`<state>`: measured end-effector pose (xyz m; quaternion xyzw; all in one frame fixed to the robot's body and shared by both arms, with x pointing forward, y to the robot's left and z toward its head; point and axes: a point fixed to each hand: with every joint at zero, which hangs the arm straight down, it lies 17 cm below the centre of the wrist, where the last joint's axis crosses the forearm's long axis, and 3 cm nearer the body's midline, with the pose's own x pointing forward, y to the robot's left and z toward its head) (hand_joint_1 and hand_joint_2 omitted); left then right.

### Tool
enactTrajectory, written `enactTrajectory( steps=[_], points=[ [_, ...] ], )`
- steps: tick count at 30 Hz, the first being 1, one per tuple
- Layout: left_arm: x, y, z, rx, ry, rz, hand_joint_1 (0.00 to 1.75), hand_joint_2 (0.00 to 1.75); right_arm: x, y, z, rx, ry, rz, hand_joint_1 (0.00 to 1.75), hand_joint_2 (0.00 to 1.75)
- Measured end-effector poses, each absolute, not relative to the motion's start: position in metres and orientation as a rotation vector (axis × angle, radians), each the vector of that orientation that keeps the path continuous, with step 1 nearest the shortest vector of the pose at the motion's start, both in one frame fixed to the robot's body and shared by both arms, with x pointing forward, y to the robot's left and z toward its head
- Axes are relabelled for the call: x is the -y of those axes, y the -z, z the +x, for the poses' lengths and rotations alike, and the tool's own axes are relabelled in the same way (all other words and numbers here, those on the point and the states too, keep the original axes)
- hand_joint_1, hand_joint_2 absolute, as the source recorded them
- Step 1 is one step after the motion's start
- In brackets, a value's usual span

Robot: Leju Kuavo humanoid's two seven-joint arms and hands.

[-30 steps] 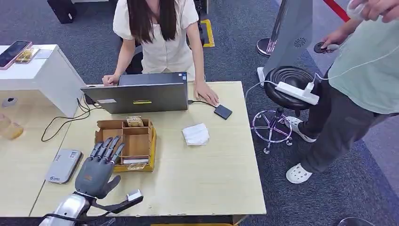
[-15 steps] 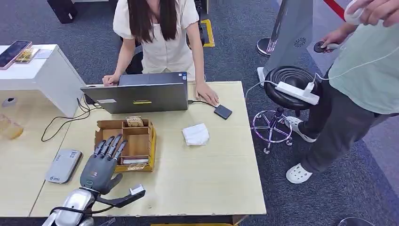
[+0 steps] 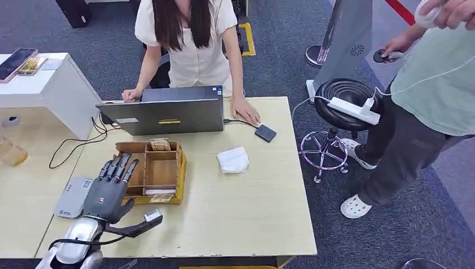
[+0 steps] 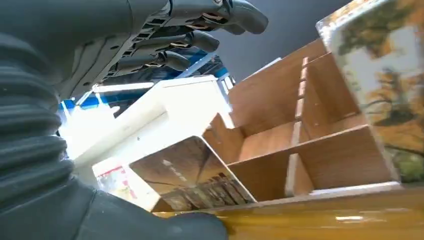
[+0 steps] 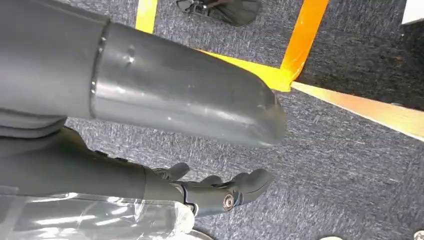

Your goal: Pass the card to the sensor for recognition and then transmit it.

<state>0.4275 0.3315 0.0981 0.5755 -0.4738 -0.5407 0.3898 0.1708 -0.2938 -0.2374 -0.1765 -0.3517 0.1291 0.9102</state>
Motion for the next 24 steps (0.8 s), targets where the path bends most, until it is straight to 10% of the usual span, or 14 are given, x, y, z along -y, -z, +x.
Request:
enactTrajectory(
  steps=[24],
  points=[
    [-0.347, -0.090, 0.429, 1.169, 1.465, 1.401, 0.00, 1.75, 0.297, 0.239, 0.165, 0.713, -0.253, -0.368, 0.00, 0.00]
  ],
)
